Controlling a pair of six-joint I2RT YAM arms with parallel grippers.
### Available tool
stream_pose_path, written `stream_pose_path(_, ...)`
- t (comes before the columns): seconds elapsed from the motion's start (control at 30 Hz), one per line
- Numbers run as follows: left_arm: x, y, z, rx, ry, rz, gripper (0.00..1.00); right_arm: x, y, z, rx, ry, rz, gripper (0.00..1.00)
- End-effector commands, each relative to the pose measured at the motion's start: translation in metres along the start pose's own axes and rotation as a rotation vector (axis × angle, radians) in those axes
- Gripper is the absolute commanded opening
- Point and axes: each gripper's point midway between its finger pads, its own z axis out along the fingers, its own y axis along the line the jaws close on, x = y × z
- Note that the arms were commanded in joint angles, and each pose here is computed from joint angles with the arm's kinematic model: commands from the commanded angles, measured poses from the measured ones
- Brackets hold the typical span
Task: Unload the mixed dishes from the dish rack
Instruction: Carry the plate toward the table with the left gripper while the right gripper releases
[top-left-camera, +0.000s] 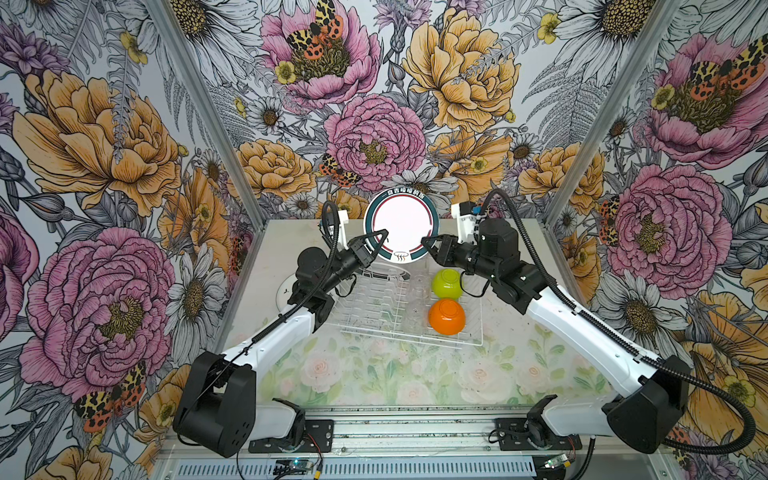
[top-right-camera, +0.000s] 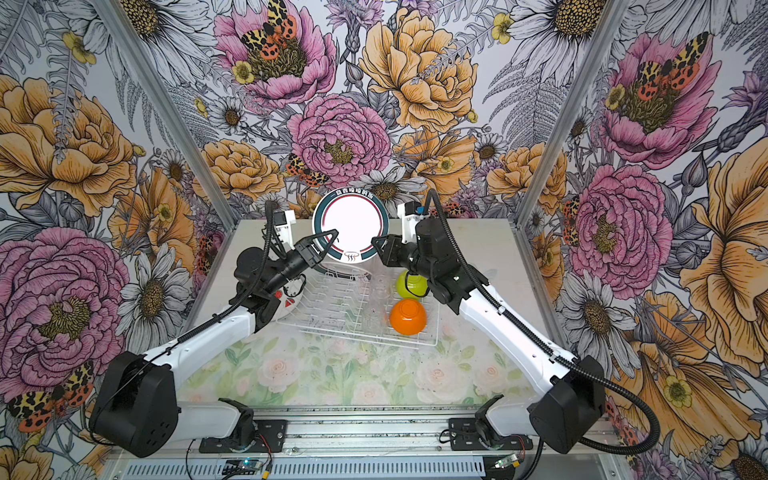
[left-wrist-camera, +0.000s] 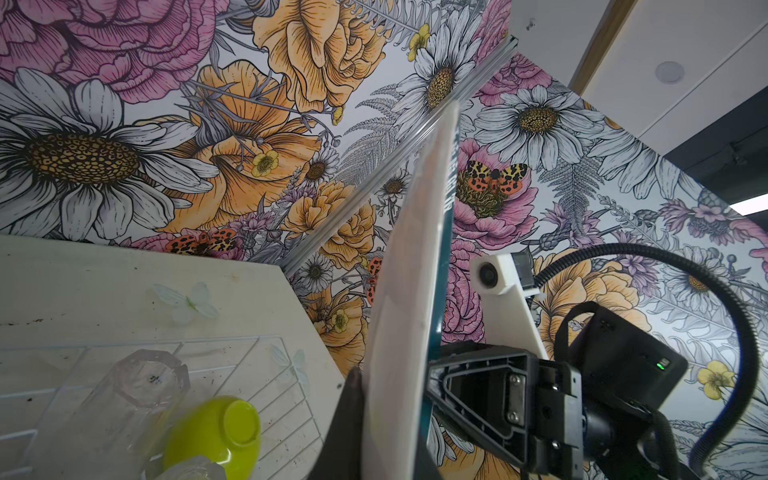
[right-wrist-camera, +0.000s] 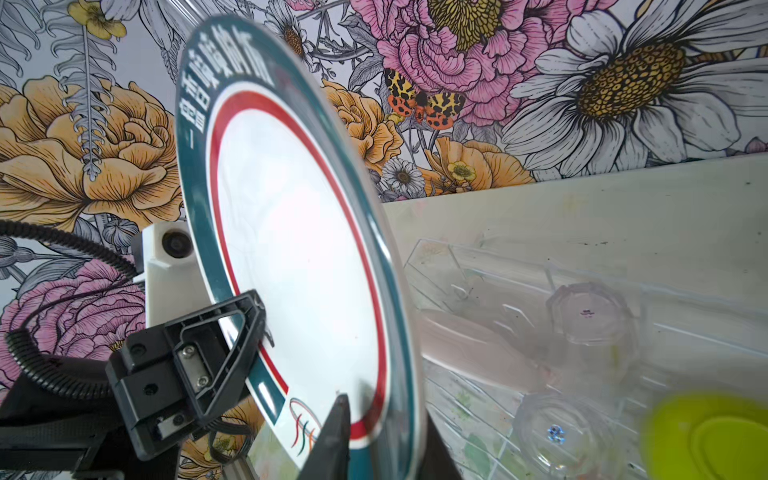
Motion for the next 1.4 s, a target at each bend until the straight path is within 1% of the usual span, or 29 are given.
stream_pose_path(0.0,0.004,-0.003,-0.001,0.013,0.004,0.010,0.02,-0.018,0.020,-0.012,-0.064,-0.079,-0.030,0.40)
stream_pose_path(0.03,0.005,-0.003,-0.001,0.012,0.005,0.010,0.01,-0.017,0.020,-0.013,-0.063,-0.081,-0.030,0.45)
stream_pose_path(0.1,0.004,-0.003,-0.001,0.012,0.005,0.009,0.00,-0.017,0.019,-0.014,-0.061,-0.088,-0.032,0.51)
stream_pose_path(0.23,0.004,-0.002,-0.001,0.007,0.003,0.007,0.00,-0.017,0.016,-0.019,-0.049,-0.106,-0.042,0.58)
stream_pose_path(0.4,0.003,0.003,-0.001,-0.022,-0.005,-0.002,0.00,-0.017,0.008,-0.025,-0.014,-0.134,-0.058,0.64)
stream_pose_path(0.67,0.004,0.011,0.001,-0.044,-0.002,-0.008,0.00,-0.011,0.007,-0.028,-0.020,-0.129,-0.090,0.74)
stream_pose_path(0.87,0.001,0.023,-0.001,-0.074,0.012,-0.023,0.00,-0.008,0.003,-0.032,-0.006,-0.133,-0.102,0.82)
stream_pose_path(0.93,-0.006,0.030,-0.008,-0.096,0.002,-0.030,0.00,-0.005,0.001,-0.032,0.000,-0.132,-0.103,0.84)
stream_pose_path(1.0,-0.017,0.040,-0.018,-0.136,-0.032,-0.041,0.00,-0.003,-0.001,-0.033,0.004,-0.130,-0.102,0.86)
stream_pose_path(1.13,-0.038,0.057,-0.041,-0.209,-0.092,-0.047,0.00,0.007,-0.005,-0.035,0.006,-0.111,-0.090,0.94)
stream_pose_path(1.27,-0.050,0.068,-0.062,-0.270,-0.127,-0.051,0.00,0.016,-0.011,-0.040,0.017,-0.105,-0.090,0.96)
stream_pose_path(1.37,-0.054,0.081,-0.084,-0.351,-0.170,-0.072,0.00,0.020,-0.018,-0.044,0.041,-0.111,-0.092,0.96)
